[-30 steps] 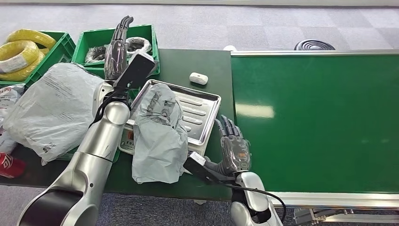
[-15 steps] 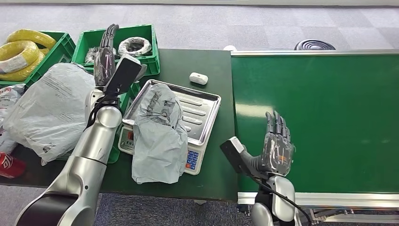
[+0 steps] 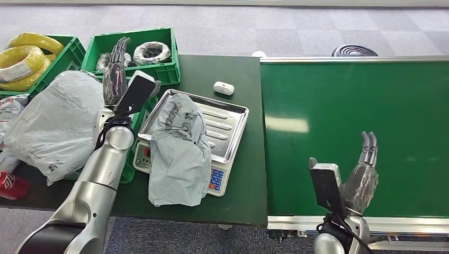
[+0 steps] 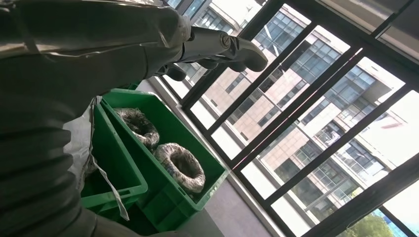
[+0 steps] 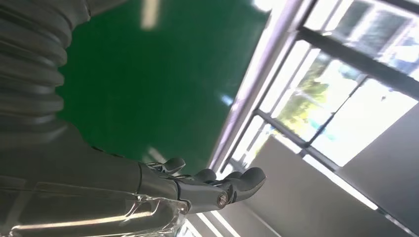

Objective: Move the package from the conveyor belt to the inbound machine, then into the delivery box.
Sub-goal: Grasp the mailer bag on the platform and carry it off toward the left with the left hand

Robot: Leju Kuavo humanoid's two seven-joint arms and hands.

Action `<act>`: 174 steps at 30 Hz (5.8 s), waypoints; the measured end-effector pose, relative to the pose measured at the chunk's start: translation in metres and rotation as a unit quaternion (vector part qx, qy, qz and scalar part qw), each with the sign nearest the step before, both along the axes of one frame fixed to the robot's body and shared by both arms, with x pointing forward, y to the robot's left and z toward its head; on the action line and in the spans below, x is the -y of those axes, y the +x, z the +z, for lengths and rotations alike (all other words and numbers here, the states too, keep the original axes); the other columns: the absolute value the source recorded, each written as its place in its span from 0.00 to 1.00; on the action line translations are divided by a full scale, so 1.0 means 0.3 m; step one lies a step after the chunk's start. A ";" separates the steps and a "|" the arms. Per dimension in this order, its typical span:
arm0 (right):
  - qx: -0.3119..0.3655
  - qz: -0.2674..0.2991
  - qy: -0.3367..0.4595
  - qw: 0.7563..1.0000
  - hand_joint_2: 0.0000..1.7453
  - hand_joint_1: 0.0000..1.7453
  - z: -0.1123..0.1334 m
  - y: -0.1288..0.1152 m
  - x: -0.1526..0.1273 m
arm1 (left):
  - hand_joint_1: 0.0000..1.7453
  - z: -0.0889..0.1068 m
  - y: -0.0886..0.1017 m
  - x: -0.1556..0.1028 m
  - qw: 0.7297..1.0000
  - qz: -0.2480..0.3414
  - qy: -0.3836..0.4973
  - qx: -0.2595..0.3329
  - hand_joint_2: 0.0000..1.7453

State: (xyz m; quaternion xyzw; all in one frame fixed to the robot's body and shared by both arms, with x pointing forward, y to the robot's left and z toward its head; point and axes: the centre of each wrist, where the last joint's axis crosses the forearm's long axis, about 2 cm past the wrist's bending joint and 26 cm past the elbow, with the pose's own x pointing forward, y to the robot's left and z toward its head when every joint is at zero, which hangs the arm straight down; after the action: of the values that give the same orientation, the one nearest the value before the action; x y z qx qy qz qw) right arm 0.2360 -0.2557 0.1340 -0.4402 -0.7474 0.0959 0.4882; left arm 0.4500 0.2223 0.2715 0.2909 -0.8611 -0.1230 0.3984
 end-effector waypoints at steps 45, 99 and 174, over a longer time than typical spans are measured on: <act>0.139 0.009 0.189 0.972 1.00 0.00 -0.102 0.094 -0.151 | 0.00 -0.069 0.032 0.195 0.985 -0.033 0.145 -0.090 1.00; 0.123 -0.008 0.163 0.979 1.00 0.00 -0.134 0.050 -0.115 | 0.75 -0.211 -0.020 0.308 0.876 -0.263 0.282 -0.290 1.00; 0.110 0.000 0.169 0.979 1.00 0.00 -0.150 0.066 -0.135 | 0.00 -0.014 0.093 0.045 0.986 -0.019 0.126 -0.105 1.00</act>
State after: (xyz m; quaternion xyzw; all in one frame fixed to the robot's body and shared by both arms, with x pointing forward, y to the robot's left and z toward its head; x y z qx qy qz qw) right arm 0.2559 -0.2151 0.0891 -0.3591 -0.8023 -0.0804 0.4700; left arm 0.4778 0.2088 0.2673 0.3075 -0.7976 -0.2680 0.4444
